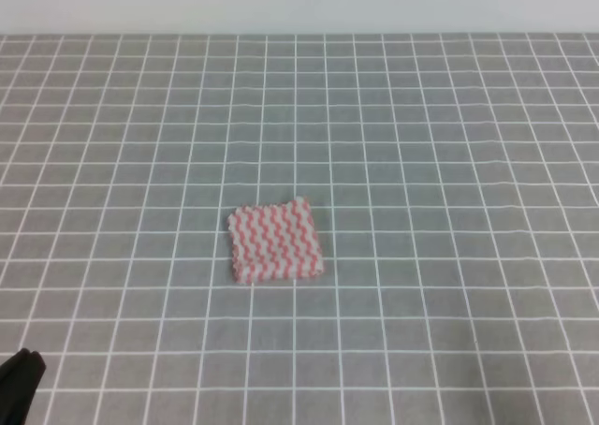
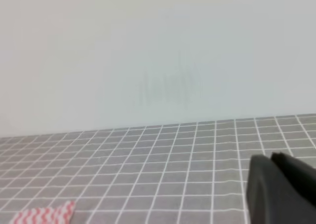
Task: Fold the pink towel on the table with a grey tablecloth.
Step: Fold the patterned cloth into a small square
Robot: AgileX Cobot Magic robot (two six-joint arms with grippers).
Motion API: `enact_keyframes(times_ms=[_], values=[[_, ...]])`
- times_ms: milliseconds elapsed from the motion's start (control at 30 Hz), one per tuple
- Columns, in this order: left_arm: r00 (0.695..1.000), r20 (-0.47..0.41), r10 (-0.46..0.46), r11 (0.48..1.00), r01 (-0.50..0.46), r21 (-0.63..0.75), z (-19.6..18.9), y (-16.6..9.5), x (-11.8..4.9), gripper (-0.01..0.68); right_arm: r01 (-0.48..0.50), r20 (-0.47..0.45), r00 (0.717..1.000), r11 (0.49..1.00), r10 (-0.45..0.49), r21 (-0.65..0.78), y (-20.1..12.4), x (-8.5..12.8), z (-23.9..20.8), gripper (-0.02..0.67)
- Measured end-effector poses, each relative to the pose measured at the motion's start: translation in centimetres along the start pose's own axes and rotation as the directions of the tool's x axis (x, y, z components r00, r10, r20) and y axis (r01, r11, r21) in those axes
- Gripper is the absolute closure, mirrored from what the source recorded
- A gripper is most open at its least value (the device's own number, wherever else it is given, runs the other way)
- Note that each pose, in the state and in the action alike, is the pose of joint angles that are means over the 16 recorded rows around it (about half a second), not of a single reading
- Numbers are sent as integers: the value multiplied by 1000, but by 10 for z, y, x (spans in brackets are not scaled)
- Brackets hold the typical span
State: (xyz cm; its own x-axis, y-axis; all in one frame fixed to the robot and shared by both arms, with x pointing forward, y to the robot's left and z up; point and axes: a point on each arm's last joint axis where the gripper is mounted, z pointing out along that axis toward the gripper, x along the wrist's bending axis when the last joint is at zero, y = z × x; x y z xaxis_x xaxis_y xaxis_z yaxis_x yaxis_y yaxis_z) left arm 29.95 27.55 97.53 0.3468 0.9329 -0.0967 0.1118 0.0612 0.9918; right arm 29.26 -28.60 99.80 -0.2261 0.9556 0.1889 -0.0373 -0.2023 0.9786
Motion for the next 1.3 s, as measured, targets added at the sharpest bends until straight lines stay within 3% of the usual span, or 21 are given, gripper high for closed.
enact_keyframes(times_ms=[333,567,900,1300], values=[[1000,1,0,1000,0,2,0,0,0,673,14,16,1000,1000,-14,-19,-8,-3,-3,664],[1000,1,0,1000,0,1,0,0,0,673,74,20,997,997,-74,8,-14,-4,-2,664],[1000,1,0,1000,0,1,0,0,0,673,129,-4,991,975,-130,179,-32,-4,-4,664],[1000,1,0,1000,0,3,0,-1,0,673,113,-3,993,943,-118,313,-44,-5,-7,664]])
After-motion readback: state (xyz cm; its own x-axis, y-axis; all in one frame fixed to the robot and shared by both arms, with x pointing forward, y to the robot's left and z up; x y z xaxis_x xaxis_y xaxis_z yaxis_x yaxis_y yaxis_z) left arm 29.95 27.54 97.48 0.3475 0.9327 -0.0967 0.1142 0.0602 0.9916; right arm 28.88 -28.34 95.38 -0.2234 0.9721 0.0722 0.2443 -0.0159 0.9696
